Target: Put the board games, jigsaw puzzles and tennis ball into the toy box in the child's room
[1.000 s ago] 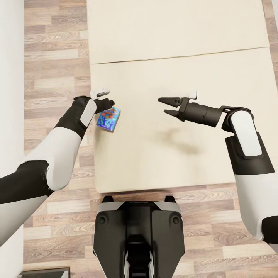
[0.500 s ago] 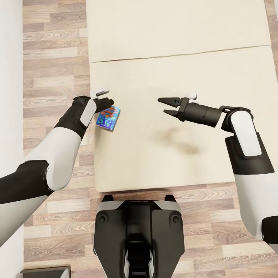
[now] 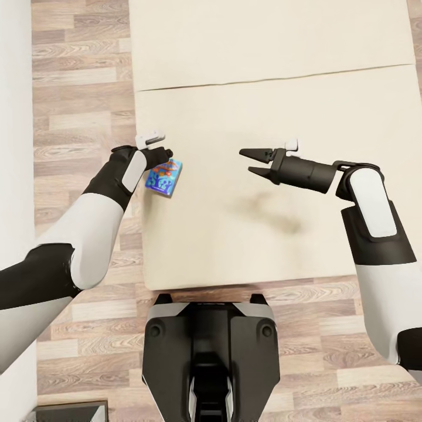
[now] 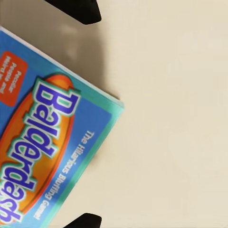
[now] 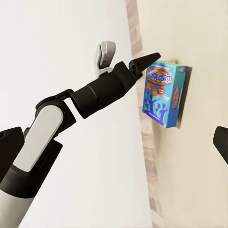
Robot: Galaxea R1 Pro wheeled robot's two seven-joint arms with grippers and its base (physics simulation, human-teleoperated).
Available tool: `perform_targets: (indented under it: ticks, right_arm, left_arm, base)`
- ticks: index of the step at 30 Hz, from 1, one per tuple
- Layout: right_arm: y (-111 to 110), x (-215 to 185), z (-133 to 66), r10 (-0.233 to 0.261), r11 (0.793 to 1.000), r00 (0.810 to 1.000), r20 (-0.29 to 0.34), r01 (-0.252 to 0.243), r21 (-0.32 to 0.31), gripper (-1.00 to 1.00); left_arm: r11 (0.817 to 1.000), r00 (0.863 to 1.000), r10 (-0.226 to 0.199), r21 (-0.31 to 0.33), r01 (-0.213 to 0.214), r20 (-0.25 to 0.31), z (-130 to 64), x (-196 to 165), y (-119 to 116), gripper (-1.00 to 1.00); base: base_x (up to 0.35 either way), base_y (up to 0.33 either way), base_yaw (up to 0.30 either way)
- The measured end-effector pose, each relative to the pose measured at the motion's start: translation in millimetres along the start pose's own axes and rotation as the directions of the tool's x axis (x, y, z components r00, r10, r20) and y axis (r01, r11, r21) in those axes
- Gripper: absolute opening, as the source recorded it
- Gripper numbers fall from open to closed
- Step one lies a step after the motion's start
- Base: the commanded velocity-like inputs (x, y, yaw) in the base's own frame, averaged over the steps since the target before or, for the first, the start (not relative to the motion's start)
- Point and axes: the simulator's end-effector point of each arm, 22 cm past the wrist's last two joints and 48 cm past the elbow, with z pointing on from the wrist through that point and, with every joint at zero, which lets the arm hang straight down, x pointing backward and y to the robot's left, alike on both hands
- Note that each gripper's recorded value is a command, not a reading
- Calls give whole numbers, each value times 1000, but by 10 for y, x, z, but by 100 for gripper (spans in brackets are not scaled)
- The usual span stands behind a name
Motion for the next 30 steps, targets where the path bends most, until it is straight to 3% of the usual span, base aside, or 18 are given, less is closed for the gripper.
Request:
perform_targets:
  ticks: [30]
  right_arm:
    - [-82,46,26,11,1000,1000,-8,-11,4,100]
  left_arm:
    - [1000,1000,-1,-3,1,-7,65,81,25,100]
  base:
    - [0,0,0]
